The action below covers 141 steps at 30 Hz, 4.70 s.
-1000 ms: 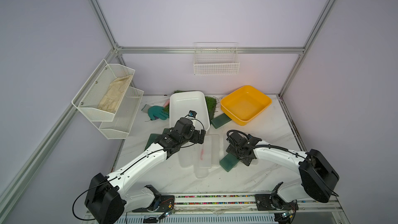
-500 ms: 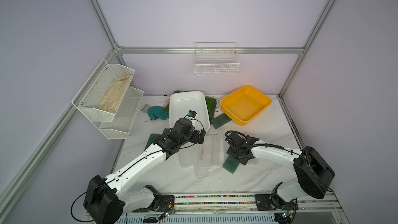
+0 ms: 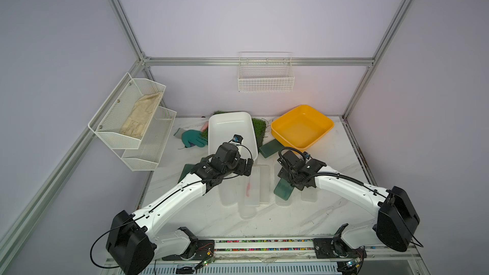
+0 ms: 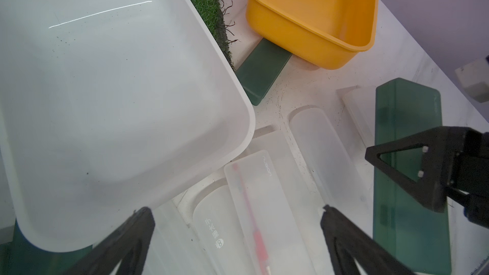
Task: Place the pencil cases by color into the storage box
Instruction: Pick up the pencil case from the center of the board, then place the pencil case at the storage box, then adjust the storage box at the corner of the board.
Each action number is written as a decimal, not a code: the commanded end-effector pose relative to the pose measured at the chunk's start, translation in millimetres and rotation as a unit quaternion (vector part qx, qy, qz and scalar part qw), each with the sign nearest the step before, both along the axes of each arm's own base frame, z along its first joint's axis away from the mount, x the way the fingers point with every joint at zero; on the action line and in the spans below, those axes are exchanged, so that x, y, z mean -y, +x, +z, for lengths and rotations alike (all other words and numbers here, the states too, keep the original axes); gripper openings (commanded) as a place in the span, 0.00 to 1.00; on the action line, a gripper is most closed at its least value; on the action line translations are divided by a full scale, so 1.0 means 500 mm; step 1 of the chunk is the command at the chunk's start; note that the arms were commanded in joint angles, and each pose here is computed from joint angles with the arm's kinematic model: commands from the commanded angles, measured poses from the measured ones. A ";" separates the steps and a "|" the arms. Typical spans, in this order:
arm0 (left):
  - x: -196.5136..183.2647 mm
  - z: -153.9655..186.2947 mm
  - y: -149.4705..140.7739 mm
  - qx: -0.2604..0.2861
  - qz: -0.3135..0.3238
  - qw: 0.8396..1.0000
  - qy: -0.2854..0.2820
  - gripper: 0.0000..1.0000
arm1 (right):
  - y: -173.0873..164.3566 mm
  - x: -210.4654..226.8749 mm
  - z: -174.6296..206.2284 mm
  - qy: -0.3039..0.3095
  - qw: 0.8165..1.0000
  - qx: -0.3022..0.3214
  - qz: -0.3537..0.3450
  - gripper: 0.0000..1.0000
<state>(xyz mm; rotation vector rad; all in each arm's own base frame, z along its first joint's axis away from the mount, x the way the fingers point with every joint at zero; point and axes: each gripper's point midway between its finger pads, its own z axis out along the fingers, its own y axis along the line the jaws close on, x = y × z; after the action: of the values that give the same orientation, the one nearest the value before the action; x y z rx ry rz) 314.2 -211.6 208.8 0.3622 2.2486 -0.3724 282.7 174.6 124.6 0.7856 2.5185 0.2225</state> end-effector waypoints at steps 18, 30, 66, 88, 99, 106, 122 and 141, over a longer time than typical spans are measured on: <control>0.022 0.043 0.066 0.015 0.006 1.000 -0.005 1.00 | 0.396 0.195 0.277 -0.099 0.976 0.185 0.056 0.57; 0.072 0.022 0.102 0.001 -0.030 1.000 -0.005 1.00 | 0.622 0.200 0.133 -0.142 0.932 0.224 0.248 0.56; 0.095 0.036 0.095 -0.002 -0.063 0.998 -0.018 1.00 | 0.474 0.045 -0.092 -0.154 0.846 0.048 0.508 0.64; 0.094 0.069 0.076 0.007 -0.070 0.997 -0.040 1.00 | 0.545 0.222 0.209 -0.076 0.959 0.197 0.192 0.97; 0.109 0.051 0.057 -0.008 -0.090 0.994 -0.064 1.00 | 0.412 0.422 0.098 0.003 0.993 0.106 -0.054 0.90; 0.112 0.046 0.055 -0.009 -0.091 0.993 -0.073 1.00 | 0.385 0.424 0.022 0.027 0.995 0.065 -0.067 0.85; 0.118 0.038 0.062 -0.007 -0.091 0.993 -0.077 1.00 | 0.395 0.408 -0.110 0.069 0.994 0.009 -0.088 0.64; 0.120 0.045 0.062 -0.002 -0.093 0.992 -0.080 1.00 | 0.408 0.420 -0.107 0.081 0.988 0.030 -0.129 0.19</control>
<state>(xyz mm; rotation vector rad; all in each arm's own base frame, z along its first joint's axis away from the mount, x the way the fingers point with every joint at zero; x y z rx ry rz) 346.9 -271.1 223.6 0.4985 2.2108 -0.6157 484.3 -27.7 54.2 1.1034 2.4078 0.3678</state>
